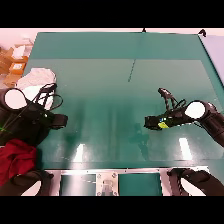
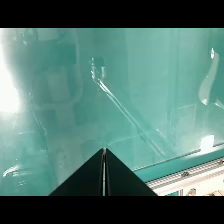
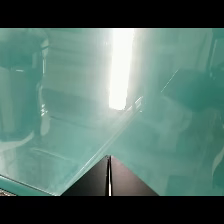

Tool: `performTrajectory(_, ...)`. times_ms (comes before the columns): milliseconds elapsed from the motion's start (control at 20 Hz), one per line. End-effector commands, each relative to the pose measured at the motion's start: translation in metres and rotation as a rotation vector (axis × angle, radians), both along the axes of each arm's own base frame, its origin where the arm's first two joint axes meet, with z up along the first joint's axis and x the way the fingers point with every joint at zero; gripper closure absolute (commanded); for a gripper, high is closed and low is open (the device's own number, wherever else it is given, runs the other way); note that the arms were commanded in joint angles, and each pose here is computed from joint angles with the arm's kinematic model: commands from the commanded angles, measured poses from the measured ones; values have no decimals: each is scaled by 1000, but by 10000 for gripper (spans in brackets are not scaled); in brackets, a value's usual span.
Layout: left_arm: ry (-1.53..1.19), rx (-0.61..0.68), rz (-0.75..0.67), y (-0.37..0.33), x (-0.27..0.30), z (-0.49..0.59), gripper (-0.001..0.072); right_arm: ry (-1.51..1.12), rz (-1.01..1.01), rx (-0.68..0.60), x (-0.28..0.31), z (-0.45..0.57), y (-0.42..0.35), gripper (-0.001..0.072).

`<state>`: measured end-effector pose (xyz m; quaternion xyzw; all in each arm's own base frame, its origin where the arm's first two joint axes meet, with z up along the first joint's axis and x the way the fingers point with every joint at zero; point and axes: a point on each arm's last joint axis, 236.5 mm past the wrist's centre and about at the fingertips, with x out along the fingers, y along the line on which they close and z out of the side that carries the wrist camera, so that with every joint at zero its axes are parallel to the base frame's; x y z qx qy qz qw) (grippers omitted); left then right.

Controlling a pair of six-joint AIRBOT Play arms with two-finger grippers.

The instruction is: Fold the shirts.

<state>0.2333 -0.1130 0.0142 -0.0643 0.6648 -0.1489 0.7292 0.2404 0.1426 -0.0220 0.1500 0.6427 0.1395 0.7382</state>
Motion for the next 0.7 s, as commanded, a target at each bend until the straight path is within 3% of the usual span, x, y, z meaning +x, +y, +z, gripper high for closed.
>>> performTrajectory(0, 0, 0, -1, 0, 0, 0, 685, 3, 0, 0, -1, -1, 0, 700)
performTrajectory(650, -20, -7, 7, -2, 5, 0, 686, 11, 0, -2, -3, -4, 0, 700)
